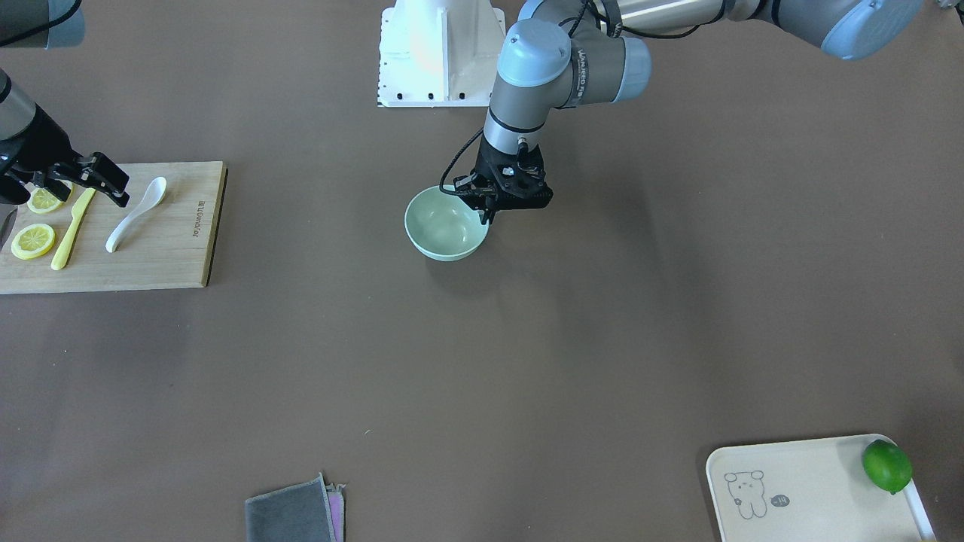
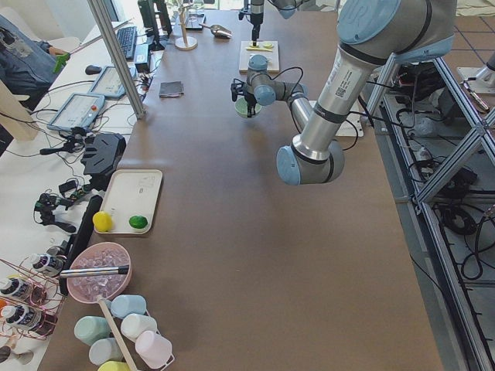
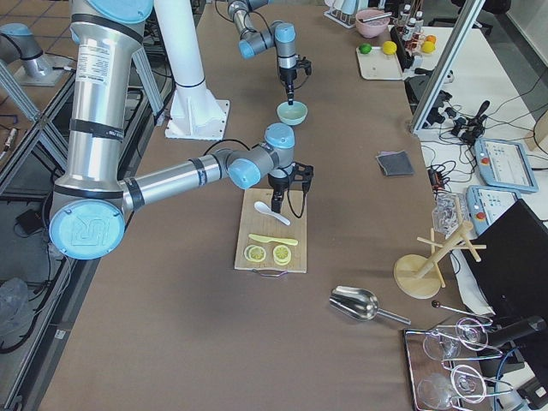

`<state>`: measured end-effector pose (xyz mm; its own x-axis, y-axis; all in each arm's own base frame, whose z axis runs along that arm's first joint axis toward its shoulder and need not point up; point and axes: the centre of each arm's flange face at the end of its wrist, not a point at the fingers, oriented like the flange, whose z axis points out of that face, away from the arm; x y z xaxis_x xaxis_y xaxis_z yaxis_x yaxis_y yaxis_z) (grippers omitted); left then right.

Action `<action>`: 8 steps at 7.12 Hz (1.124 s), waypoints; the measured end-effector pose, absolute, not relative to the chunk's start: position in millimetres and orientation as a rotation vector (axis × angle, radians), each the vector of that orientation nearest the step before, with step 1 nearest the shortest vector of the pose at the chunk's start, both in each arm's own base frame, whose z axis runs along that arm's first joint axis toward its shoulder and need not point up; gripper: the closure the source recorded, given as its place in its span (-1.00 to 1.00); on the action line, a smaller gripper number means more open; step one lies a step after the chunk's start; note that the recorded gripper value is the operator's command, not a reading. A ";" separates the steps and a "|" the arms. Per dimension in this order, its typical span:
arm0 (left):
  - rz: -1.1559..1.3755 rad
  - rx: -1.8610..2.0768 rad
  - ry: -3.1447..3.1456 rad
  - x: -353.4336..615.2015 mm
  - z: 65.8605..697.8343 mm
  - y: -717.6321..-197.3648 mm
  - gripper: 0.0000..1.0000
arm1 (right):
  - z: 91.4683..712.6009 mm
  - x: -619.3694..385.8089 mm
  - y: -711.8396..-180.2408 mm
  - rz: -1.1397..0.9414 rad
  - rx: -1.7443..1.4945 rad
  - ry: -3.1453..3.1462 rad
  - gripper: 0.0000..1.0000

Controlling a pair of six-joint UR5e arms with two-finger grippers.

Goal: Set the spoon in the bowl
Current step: 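Slide the bowl to center with left gripper while right reaches for spoon, then grasp the white spoon on the cutting board with the right gripper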

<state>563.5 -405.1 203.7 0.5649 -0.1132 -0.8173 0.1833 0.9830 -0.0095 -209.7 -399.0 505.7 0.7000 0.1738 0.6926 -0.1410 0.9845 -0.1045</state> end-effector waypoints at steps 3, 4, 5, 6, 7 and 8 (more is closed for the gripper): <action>-0.169 0.091 0.961 570.2 196.6 -399.0 0.97 | 537.5 -221.8 -403.1 0.250 -0.075 -0.788 -0.79; -0.167 0.097 0.962 572.1 194.5 -396.9 -0.95 | 542.6 -225.4 -403.2 0.276 -0.091 -0.786 -0.79; -0.165 0.101 0.962 572.8 193.8 -395.7 -0.96 | 544.0 -228.9 -402.9 0.296 -0.103 -0.787 -0.78; -0.166 0.107 0.960 572.5 194.5 -395.6 -0.96 | 543.3 -235.0 -400.7 0.310 -0.116 -0.790 -0.75; -0.171 0.116 0.956 571.5 195.7 -396.4 -0.96 | 541.2 -244.2 -398.1 0.317 -0.128 -0.796 -0.67; -0.175 0.122 0.952 570.4 197.0 -397.5 -0.96 | 539.8 -253.9 -395.8 0.318 -0.139 -0.798 -0.60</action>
